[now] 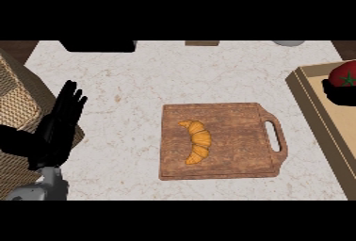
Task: Pick the tomato from the cutting board and place it in the cardboard box
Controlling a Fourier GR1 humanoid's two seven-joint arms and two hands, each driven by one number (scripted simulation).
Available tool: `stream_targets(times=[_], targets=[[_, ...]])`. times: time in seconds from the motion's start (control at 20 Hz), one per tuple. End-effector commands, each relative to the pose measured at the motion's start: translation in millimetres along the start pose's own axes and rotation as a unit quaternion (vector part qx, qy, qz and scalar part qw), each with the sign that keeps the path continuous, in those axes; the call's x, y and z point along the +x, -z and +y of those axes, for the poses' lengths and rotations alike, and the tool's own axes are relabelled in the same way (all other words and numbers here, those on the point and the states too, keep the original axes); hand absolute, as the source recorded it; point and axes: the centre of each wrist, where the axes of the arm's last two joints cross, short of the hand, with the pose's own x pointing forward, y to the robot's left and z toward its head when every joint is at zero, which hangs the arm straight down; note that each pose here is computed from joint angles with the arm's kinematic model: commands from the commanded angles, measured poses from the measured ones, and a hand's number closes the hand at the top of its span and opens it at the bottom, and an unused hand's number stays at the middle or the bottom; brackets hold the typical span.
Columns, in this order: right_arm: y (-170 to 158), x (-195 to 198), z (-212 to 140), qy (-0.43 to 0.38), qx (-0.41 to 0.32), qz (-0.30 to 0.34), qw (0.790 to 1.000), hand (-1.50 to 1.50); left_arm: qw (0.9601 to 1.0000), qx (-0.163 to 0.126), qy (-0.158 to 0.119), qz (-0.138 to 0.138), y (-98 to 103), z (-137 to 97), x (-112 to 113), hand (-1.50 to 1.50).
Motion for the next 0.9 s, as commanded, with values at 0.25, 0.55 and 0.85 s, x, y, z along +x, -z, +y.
stream_targets(times=[0.25, 0.55, 0.85], targets=[[49.0, -67.3, 36.7, -0.064, 0.036, 0.009, 0.997, 1.5, 1.0, 0.006, -0.004, 0.0, 16.1, -5.5, 7.5, 0.0], [49.2, -103.8, 63.6, -0.212, 0.214, 0.074, 0.951, -1.5, 1.0, -0.007, 0.002, 0.002, 6.6, 0.8, 1.1, 0.0], [64.3, -135.2, 82.2, -0.099, 0.171, 0.046, 0.979, -1.5, 1.0, -0.001, 0.0, -0.004, 3.5, 9.7, 5.3, 0.0]])
